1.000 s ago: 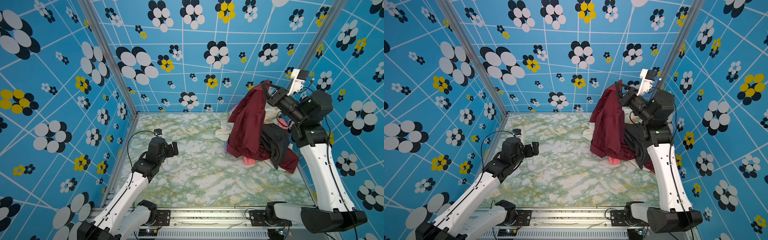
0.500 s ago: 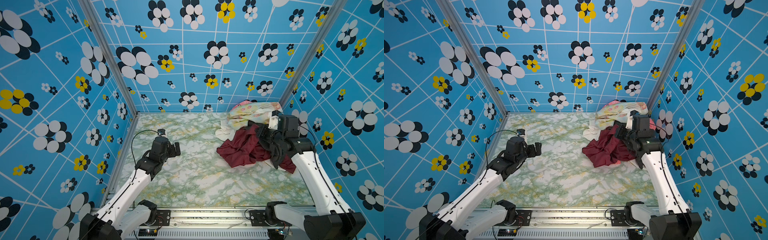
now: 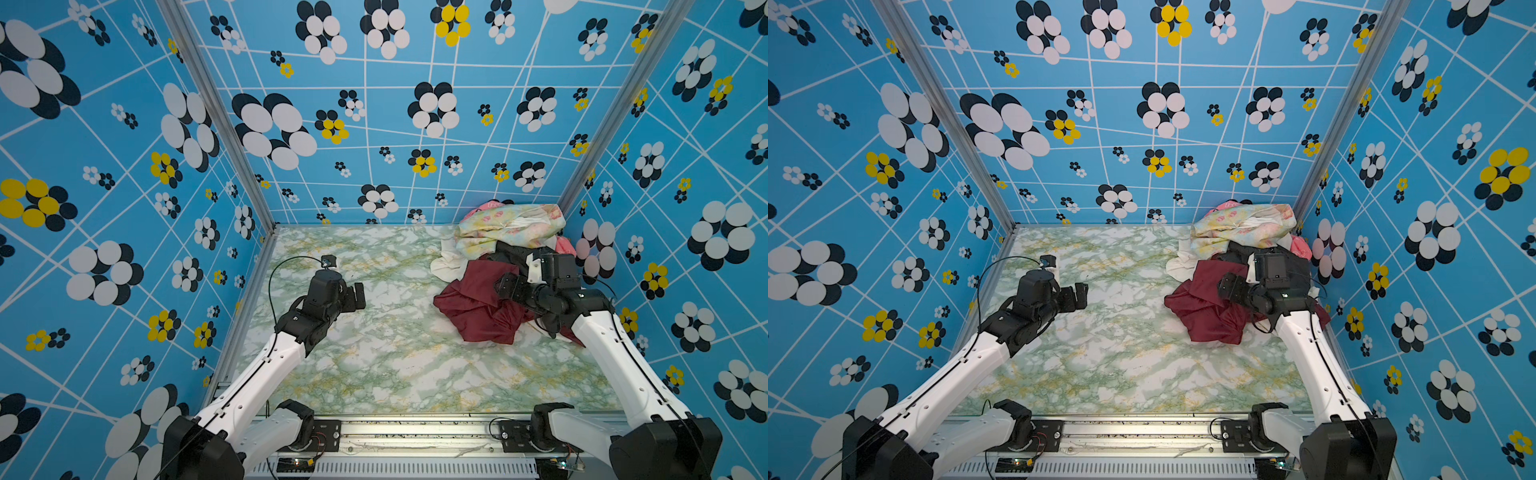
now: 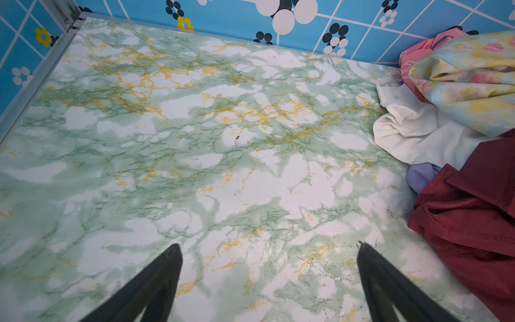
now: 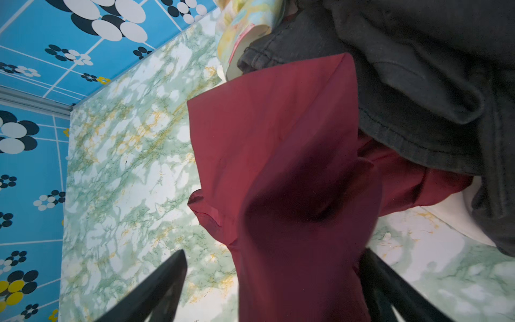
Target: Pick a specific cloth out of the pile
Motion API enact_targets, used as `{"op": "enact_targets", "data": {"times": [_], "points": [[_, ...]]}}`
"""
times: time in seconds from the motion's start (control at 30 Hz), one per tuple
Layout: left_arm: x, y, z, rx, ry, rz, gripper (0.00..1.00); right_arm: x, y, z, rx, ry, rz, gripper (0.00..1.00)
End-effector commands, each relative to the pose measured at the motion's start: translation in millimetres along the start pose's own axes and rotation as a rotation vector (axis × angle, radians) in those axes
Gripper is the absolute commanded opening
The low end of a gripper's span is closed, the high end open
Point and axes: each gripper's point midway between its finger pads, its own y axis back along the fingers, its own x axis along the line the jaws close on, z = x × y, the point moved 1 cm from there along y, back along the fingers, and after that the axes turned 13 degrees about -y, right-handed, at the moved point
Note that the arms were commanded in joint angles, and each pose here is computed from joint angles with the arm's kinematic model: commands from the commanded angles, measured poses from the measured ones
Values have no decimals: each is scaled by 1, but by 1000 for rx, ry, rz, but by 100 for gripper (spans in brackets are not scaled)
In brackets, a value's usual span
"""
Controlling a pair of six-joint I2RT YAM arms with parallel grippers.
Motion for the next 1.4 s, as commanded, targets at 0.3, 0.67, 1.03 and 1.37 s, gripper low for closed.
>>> {"op": "enact_targets", "data": {"times": [0.3, 0.67, 1.03, 1.37], "points": [[-4, 5, 11, -26, -20, -6, 99, -35, -64, -27, 107, 20, -112, 99], [-5, 6, 13, -29, -25, -2, 99, 0, -104, -53, 178, 68, -43, 99], [-3, 6, 11, -23, -33, 12, 99, -10, -113, -52, 173, 45, -136, 49], [-3, 8, 10, -29, -30, 10, 99, 14, -64, -22, 42, 48, -62, 0]]}}
